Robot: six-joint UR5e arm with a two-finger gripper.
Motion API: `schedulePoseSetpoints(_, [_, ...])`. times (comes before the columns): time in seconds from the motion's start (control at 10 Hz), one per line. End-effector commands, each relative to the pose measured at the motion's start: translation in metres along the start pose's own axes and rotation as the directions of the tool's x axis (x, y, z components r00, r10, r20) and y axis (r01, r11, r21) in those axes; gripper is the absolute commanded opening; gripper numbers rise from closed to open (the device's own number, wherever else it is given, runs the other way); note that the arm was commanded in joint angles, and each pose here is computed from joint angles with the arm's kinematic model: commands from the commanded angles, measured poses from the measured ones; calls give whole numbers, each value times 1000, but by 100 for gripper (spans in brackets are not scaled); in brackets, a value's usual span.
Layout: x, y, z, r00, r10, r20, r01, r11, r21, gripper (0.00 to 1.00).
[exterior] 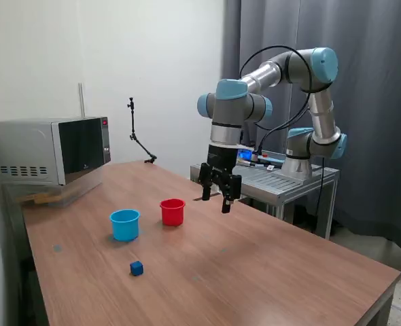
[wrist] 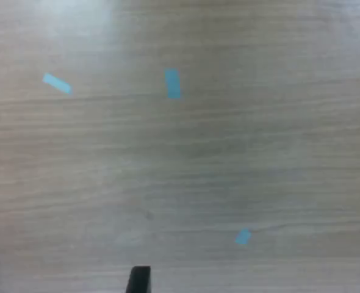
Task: Place red objects in the red bin, and blue objects in the blue bin.
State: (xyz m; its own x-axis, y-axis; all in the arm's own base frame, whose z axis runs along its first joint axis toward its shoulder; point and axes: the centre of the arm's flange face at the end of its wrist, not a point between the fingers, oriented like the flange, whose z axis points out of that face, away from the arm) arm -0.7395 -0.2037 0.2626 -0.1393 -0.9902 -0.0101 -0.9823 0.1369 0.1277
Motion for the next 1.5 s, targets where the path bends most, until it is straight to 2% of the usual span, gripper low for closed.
schedulePoseSetpoints(0.0, [6, 18, 9, 995, -95, -2, 95, 995, -11, 100])
schedulePoseSetpoints(0.2, [-11, 35, 32, 995, -97, 8, 97, 994, 47, 100])
schedulePoseSetpoints(0.4, [-29, 52, 38, 990, -141, 8, 141, 989, 44, 100])
schedulePoseSetpoints(0.7, [-26, 68, 59, 983, -181, 5, 180, 982, 56, 100])
schedulePoseSetpoints(1.0, [-22, 87, 74, 983, -185, 5, 185, 982, 34, 100])
schedulePoseSetpoints(1.4, [-27, 99, 97, 986, -165, 6, 165, 986, 35, 100])
